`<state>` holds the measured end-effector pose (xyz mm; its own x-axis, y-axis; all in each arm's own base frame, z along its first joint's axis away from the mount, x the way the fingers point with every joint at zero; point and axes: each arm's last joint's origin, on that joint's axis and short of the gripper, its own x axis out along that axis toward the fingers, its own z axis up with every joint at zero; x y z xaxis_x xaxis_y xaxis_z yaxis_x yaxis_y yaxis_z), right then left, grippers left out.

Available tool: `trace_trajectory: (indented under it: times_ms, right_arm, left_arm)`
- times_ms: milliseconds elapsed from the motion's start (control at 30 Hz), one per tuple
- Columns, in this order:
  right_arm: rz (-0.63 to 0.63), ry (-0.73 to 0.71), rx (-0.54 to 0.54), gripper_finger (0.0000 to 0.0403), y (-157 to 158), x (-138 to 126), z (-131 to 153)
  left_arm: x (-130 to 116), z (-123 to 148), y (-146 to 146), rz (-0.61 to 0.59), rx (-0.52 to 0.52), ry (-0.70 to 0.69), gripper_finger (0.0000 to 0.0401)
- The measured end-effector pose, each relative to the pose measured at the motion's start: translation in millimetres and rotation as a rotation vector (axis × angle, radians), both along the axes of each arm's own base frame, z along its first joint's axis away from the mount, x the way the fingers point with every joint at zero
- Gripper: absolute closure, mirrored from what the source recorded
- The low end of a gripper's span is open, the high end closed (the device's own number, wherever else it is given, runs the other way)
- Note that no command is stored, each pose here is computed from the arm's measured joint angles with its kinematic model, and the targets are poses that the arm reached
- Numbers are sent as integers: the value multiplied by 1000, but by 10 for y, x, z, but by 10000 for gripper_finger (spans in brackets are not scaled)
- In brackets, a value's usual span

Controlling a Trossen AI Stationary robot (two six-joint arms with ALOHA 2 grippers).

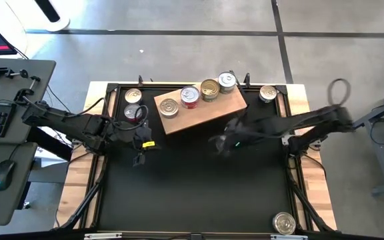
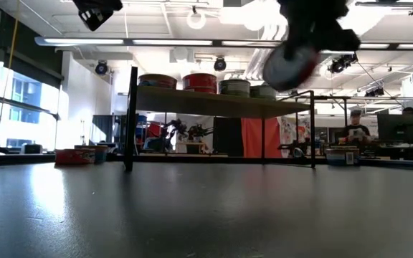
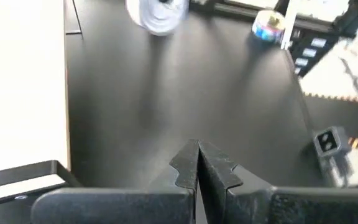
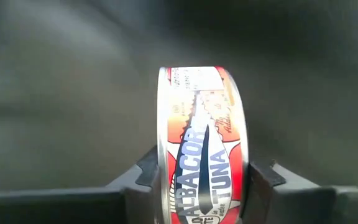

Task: Stack canned seafood by type on shelf
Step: Stack the right red tuna can on top of the red tuna can on the shelf

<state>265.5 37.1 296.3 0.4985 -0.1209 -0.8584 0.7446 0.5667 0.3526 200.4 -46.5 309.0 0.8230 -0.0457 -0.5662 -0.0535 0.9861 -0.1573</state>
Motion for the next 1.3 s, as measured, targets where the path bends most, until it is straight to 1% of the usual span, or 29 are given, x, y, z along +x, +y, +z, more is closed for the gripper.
trace_trajectory:
  times_ms: [100, 167, 200, 267, 333, 433, 567, 667, 867, 1000, 1100, 1167, 1300]
  right_arm:
    - [-70, -361, 21, 287, -196, -98, 195]
    - [-99, -566, 2, 287, -340, -119, 317]
    - [-122, -632, -24, 287, -421, -114, 359]
    - [-161, -710, -78, 287, -587, -60, 404]
    - [-207, -717, -118, 287, -772, 33, 419]
    - [-253, -709, -126, 287, -1050, 205, 463]
    - [-217, -699, -106, 287, -1360, 497, 507]
    - [-186, -697, -72, 287, -1512, 726, 536]
    - [-210, -564, -45, 287, -1698, 1046, 450]
    - [-236, -547, -32, 287, -1776, 1142, 416]
    - [-279, -522, -15, 263, -1827, 1141, 364]
    - [-298, -513, -23, 248, -1850, 1131, 352]
    - [-319, -514, -20, 243, -1872, 1116, 358]
  left_arm:
    - [19, 28, -2, 18, -22, -34, 401]
    - [38, 58, -1, 34, -14, -73, 401]
    - [50, 77, 0, 41, -5, -97, 401]
    - [72, 118, 4, 58, 12, -147, 401]
    - [92, 161, 10, 78, 22, -197, 401]
    - [113, 215, 11, 98, 16, -257, 401]
    - [120, 236, 7, 111, -17, -279, 401]
    - [120, 236, 7, 132, -60, -278, 401]
    - [104, 217, -30, 140, -107, -256, 401]
    - [82, 215, -113, 103, -117, -251, 401]
    - [59, 212, -187, 67, -120, -247, 401]
    - [43, 206, -228, 48, -119, -239, 401]
    - [17, 190, -274, 53, -98, -227, 401]
